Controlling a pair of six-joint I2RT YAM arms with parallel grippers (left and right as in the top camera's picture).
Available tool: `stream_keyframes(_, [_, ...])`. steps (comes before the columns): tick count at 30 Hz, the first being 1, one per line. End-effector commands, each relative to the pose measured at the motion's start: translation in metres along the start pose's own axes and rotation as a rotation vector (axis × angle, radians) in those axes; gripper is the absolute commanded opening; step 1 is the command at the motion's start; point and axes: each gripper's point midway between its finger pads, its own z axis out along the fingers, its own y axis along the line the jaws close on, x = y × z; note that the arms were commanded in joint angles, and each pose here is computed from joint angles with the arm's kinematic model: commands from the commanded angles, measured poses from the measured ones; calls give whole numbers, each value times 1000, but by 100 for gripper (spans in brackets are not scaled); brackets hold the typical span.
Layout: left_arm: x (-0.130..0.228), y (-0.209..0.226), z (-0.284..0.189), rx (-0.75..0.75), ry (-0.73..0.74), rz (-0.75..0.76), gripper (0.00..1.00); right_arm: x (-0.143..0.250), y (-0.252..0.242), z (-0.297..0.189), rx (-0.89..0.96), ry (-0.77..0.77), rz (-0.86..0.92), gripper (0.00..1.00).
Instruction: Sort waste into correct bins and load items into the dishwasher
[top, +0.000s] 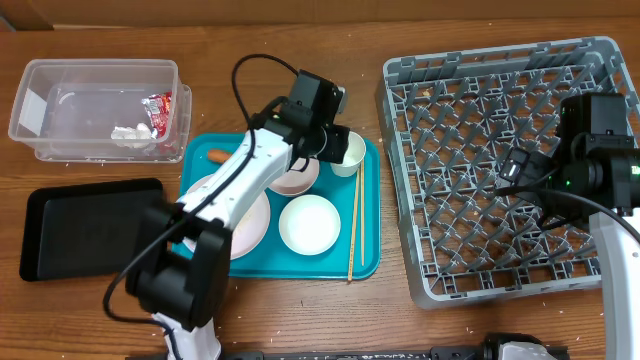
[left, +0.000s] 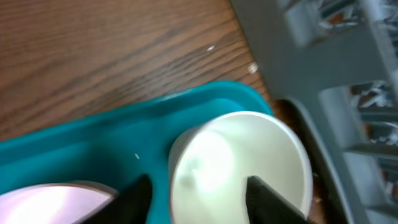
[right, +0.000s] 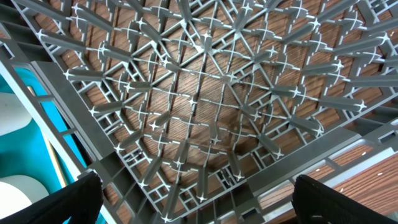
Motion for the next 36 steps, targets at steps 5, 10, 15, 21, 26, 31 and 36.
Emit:
stream_keyframes(5, [4, 7, 2, -36, 25, 14, 16, -6, -1, -6, 0, -24, 0, 100])
stream_keyframes(10, [14, 14, 1, -70, 62, 7, 4, -5, -1, -5, 1, -20, 0, 100])
stream_keyframes(15, [10, 13, -13, -22, 65, -37, 4, -5, -2, -5, 3, -18, 0, 100])
stream_keyframes(21, [-20, 3, -68, 207, 19, -118, 4, -17, -10, -6, 41, -72, 44, 100])
stream_keyframes(26, [-30, -7, -116, 509, 18, -205, 4, -31, 11, -7, -84, -113, 23, 100])
stream_keyframes(31, [-24, -12, -150, 759, 64, -301, 4, -27, 85, -28, -504, -125, -305, 100])
stream_keyframes(36, [-28, -26, -184, 990, 55, -303, 4, 6, 142, -71, -987, -142, -668, 100])
